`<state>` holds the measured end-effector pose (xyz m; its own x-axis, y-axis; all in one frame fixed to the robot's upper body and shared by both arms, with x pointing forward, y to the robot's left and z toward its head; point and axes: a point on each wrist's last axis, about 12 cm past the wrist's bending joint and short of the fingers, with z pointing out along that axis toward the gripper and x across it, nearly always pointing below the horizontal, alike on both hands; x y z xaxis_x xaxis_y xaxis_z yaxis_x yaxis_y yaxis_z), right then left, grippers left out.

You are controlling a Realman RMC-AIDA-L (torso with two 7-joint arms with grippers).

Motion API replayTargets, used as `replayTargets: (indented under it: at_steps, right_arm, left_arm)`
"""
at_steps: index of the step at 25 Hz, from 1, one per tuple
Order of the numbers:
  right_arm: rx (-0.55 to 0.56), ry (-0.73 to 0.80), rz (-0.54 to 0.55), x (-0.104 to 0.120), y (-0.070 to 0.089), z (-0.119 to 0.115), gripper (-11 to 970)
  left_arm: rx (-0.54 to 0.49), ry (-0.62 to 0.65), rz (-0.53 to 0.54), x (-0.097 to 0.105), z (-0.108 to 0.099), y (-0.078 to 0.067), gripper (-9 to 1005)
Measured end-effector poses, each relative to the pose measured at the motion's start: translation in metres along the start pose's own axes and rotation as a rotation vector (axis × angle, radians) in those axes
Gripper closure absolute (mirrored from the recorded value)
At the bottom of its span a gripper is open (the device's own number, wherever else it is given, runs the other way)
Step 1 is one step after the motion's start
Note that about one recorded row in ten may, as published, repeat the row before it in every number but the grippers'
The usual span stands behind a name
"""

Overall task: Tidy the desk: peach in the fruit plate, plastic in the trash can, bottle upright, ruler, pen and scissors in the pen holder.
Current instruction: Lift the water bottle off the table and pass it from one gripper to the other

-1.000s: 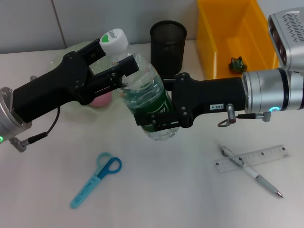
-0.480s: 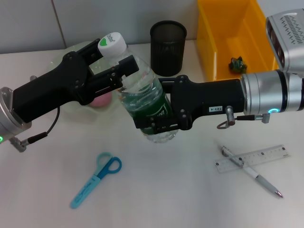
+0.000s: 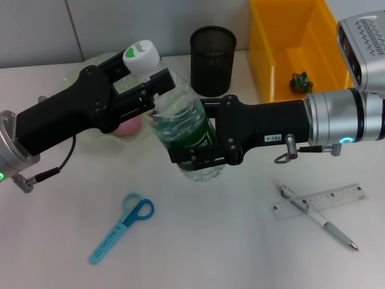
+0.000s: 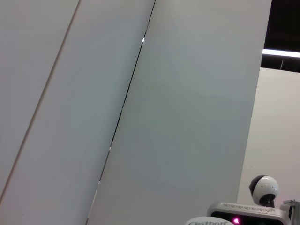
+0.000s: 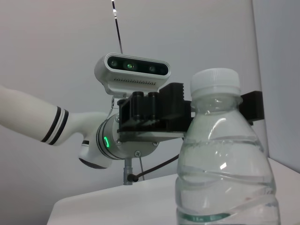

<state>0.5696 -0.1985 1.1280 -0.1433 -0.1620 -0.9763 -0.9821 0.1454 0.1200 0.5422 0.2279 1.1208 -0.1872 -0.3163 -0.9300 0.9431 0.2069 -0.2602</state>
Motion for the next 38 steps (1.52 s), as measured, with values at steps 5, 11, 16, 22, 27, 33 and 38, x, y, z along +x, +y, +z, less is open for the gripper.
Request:
replayTargets:
  at_steps: [5,11,16,22,27,33,38]
  right_arm:
    - [-0.002,0.0,-0.001,0.0002,0.0002,0.0,193]
    - [-0.002,0.002,-0.001,0.0005,0.0003,0.0001,193]
    - [-0.002,0.0,-0.004,0.0004,0.0004,0.0001,193]
    - [-0.003,-0.002,-0.004,0.0003,0.0005,0.0001,194]
    - [-0.001,-0.003,-0.005,0.0002,0.0003,-0.0001,194]
    - [0.0,-0.003,-0.005,0.0002,0.0001,-0.0001,194]
    - [0.0,-0.006,-0.005,-0.0001,0.0002,-0.0003,194]
  left_arm:
    - [0.0,0.0,0.0,0.0,0.0,0.0,278]
    - [-0.001,0.001,-0.001,-0.0003,-0.0004,0.0003,306]
    - [-0.006,0.003,-0.001,-0.0002,-0.0005,0.0009,318]
    - [-0.008,0.002,-0.001,-0.0003,-0.0006,0.0011,332]
    - [-0.011,-0.002,0.001,-0.0009,-0.001,0.0014,362]
    - [-0.012,-0.004,0.002,-0.0011,-0.0012,0.0015,410]
    - [-0.013,-0.004,0.002,-0.0011,-0.0012,0.0016,419]
